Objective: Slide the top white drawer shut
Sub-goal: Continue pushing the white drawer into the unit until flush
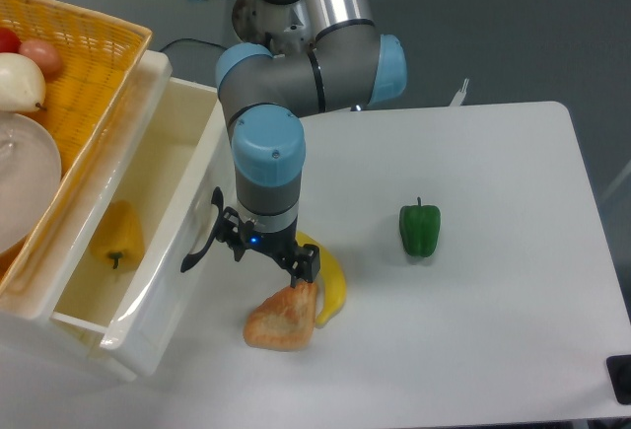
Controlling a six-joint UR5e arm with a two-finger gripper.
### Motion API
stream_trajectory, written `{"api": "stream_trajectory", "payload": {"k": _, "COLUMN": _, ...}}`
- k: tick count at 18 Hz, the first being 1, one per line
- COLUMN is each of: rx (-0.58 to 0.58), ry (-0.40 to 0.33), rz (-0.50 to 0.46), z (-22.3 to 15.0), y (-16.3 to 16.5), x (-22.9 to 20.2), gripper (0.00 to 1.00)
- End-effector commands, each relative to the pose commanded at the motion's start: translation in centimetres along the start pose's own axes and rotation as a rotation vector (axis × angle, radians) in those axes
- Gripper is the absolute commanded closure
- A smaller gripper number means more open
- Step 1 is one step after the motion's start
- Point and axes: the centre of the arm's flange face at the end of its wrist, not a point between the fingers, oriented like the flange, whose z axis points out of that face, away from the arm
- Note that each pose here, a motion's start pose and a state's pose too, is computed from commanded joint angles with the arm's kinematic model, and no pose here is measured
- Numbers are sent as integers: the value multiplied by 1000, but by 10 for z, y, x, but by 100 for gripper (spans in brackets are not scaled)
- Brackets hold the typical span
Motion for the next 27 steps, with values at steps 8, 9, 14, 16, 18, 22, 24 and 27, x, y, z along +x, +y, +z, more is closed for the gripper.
{"api": "stream_trajectory", "payload": {"k": 8, "rx": 0, "ry": 4, "rz": 37, "z": 1, "y": -10, "x": 21, "gripper": 0}}
{"api": "stream_trajectory", "payload": {"k": 9, "rx": 1, "ry": 3, "rz": 38, "z": 0, "y": -10, "x": 22, "gripper": 0}}
{"api": "stream_trajectory", "payload": {"k": 14, "rx": 1, "ry": 6, "rz": 53, "z": 2, "y": -14, "x": 31, "gripper": 0}}
{"api": "stream_trajectory", "payload": {"k": 16, "rx": 2, "ry": 6, "rz": 70, "z": 2, "y": -18, "x": 38, "gripper": 0}}
{"api": "stream_trajectory", "payload": {"k": 18, "rx": 1, "ry": 6, "rz": 78, "z": 2, "y": -19, "x": 40, "gripper": 0}}
{"api": "stream_trajectory", "payload": {"k": 22, "rx": 2, "ry": 6, "rz": 87, "z": 2, "y": -21, "x": 46, "gripper": 0}}
{"api": "stream_trajectory", "payload": {"k": 24, "rx": 1, "ry": 5, "rz": 89, "z": 2, "y": -22, "x": 46, "gripper": 0}}
{"api": "stream_trajectory", "payload": {"k": 27, "rx": 1, "ry": 6, "rz": 92, "z": 1, "y": -22, "x": 49, "gripper": 0}}
